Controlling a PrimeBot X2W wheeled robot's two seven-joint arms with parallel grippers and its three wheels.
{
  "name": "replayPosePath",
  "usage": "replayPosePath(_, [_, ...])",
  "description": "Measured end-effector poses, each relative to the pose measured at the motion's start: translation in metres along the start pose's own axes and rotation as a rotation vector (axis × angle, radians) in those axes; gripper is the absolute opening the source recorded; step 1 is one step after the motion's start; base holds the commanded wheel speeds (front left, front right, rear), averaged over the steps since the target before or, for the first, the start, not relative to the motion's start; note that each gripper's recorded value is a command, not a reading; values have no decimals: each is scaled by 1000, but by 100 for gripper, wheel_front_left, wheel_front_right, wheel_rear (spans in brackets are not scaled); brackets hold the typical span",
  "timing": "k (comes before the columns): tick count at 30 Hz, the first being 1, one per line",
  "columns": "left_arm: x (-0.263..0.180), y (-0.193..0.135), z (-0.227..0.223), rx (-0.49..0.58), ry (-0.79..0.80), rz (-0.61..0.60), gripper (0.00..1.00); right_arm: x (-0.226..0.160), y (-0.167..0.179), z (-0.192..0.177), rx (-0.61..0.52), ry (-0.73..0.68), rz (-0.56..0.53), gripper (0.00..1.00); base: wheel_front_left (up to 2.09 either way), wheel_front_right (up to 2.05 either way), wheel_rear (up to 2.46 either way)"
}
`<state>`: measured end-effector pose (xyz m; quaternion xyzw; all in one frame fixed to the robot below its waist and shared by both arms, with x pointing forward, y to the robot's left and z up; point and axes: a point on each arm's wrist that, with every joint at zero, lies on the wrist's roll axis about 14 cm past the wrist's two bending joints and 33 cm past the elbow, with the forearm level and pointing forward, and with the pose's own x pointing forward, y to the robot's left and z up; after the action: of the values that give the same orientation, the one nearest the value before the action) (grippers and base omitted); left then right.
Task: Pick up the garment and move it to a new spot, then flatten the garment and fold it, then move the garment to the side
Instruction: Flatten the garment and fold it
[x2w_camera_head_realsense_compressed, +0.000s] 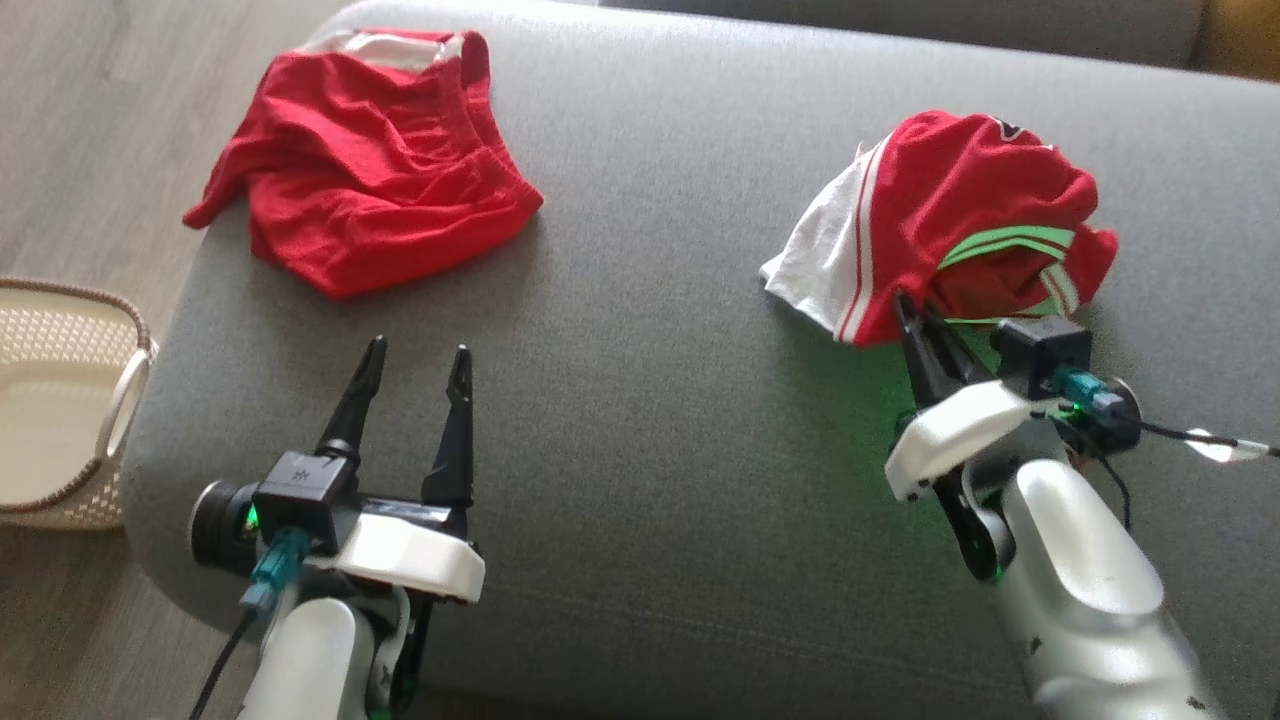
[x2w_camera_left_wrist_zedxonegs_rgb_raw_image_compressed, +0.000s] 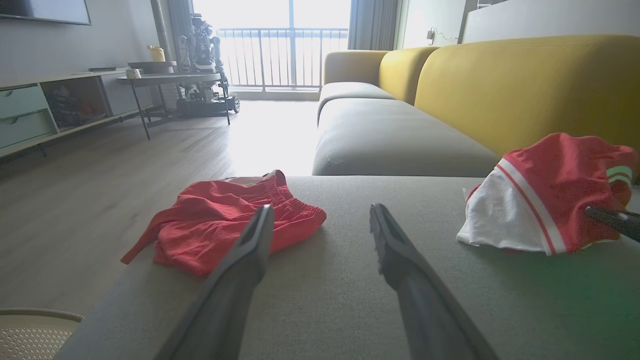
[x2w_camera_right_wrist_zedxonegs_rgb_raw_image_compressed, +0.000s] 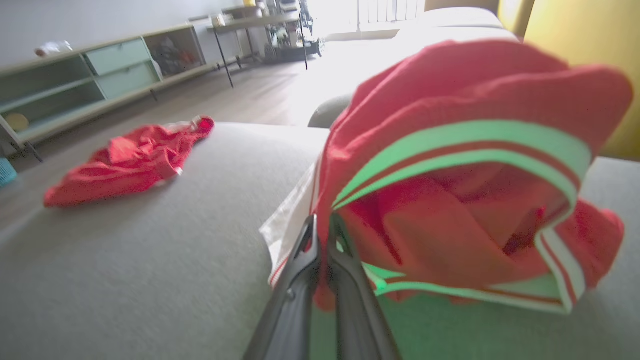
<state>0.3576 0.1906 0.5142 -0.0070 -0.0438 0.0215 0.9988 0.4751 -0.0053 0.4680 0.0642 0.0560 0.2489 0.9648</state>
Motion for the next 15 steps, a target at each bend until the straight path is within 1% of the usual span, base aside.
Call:
replayPosePath(1, [-1, 0, 2, -3, -7, -1, 100, 1, 5, 11, 7, -29, 14, 0, 0, 0, 0])
replayPosePath(3, [-5, 0, 6, -7, -20, -1, 100, 7, 18, 39, -14, -96, 52, 0, 0, 0, 0])
replayPosePath(6, [-11, 3, 11, -15, -34, 11, 100, 17, 39, 100, -70, -233, 115, 0, 0, 0, 0])
replayPosePath(7, [-11, 3, 11, -15, -34, 11, 100, 17, 39, 100, -70, -233, 115, 0, 0, 0, 0])
replayPosePath(10, [-19, -1, 10, -26, -34, -2, 100, 22, 64, 171, -133, -359, 183, 0, 0, 0, 0])
replayPosePath(13, [-22, -8, 11, -34, -37, -24, 100, 19, 90, 244, -187, -497, 246, 0, 0, 0, 0])
replayPosePath(14, [-23, -8, 12, -36, -43, -27, 100, 15, 98, 267, -215, -545, 260, 0, 0, 0, 0])
replayPosePath(15, [-23, -9, 14, -43, -49, -27, 100, 11, 106, 288, -288, -596, 272, 0, 0, 0, 0])
